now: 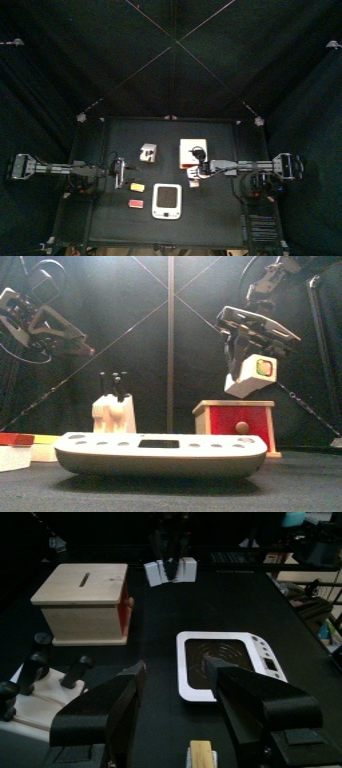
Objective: Put sushi roll right of stove
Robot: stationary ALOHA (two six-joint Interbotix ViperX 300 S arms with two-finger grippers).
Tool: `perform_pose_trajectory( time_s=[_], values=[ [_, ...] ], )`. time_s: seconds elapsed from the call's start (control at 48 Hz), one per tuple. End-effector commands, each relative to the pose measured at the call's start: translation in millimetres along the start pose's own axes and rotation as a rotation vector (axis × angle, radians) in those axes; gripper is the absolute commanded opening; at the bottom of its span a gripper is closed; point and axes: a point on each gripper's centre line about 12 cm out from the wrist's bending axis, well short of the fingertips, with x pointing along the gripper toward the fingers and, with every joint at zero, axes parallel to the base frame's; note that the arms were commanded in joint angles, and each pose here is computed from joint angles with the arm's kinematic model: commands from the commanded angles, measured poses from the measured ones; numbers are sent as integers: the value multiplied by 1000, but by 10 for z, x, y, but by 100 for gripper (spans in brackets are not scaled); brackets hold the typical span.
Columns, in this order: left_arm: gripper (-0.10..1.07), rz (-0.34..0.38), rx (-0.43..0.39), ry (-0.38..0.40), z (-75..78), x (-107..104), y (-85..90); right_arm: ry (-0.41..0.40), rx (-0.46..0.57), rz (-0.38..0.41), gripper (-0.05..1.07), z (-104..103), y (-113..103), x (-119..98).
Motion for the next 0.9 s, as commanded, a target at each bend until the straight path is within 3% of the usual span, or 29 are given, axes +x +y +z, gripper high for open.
perform_pose_trajectory(
  time_s=[0.0, 0.354, 0.542, 0.875],
  values=[
    [86, 1, -1, -12, 40, 11, 5, -33, 12, 60, 53, -157, 43, -180],
    [86, 3, -1, -12, 42, 14, 9, -48, 202, -6, 53, -677, -199, -72],
    [86, 3, 1, -12, 39, 11, 8, -57, 224, -61, 53, -836, -306, 89],
    [86, 3, 1, -14, 45, 12, 9, -41, 191, -147, 53, -1051, -228, 417]
  ],
)
